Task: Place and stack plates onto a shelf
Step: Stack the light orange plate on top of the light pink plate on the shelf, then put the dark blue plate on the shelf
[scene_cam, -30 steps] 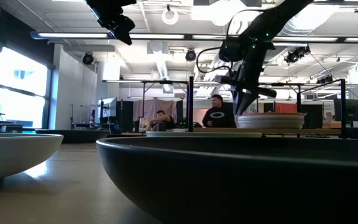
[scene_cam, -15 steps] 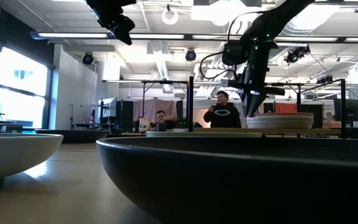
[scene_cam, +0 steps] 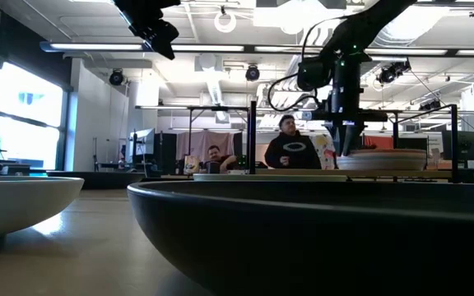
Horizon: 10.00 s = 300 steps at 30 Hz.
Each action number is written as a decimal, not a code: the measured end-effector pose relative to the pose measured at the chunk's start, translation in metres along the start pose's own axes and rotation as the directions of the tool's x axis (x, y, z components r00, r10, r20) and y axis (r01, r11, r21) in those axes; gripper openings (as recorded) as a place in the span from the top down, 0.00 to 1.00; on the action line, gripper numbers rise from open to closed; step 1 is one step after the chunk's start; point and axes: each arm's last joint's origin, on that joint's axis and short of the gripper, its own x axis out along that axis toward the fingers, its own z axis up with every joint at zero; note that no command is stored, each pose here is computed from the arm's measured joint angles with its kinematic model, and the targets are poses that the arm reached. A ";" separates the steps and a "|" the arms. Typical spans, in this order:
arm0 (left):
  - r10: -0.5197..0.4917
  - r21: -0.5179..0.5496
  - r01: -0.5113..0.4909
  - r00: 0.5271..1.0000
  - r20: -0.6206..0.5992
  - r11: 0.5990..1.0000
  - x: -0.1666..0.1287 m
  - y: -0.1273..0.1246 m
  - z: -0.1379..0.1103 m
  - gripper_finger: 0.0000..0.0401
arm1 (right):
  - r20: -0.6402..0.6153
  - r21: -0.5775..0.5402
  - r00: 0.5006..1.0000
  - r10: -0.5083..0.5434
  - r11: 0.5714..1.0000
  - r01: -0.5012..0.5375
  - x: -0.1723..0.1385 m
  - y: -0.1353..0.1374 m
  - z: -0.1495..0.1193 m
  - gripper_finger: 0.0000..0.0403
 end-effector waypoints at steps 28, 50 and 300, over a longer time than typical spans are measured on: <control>-0.146 -0.245 0.075 0.946 -0.288 0.967 0.014 -0.003 -0.044 0.62 | 0.339 -0.359 0.890 0.304 0.916 -0.176 -0.171 0.019 0.054 0.86; -0.304 -0.392 0.051 0.724 -0.618 0.919 0.060 -0.036 -0.134 0.62 | 0.407 -0.490 0.845 0.347 0.864 -0.119 -0.233 0.004 0.049 0.86; -0.100 0.001 0.108 0.922 -0.375 0.994 -0.018 -0.030 -0.033 0.58 | 0.269 -0.041 0.907 0.324 0.945 -0.325 -0.026 -0.044 0.011 1.00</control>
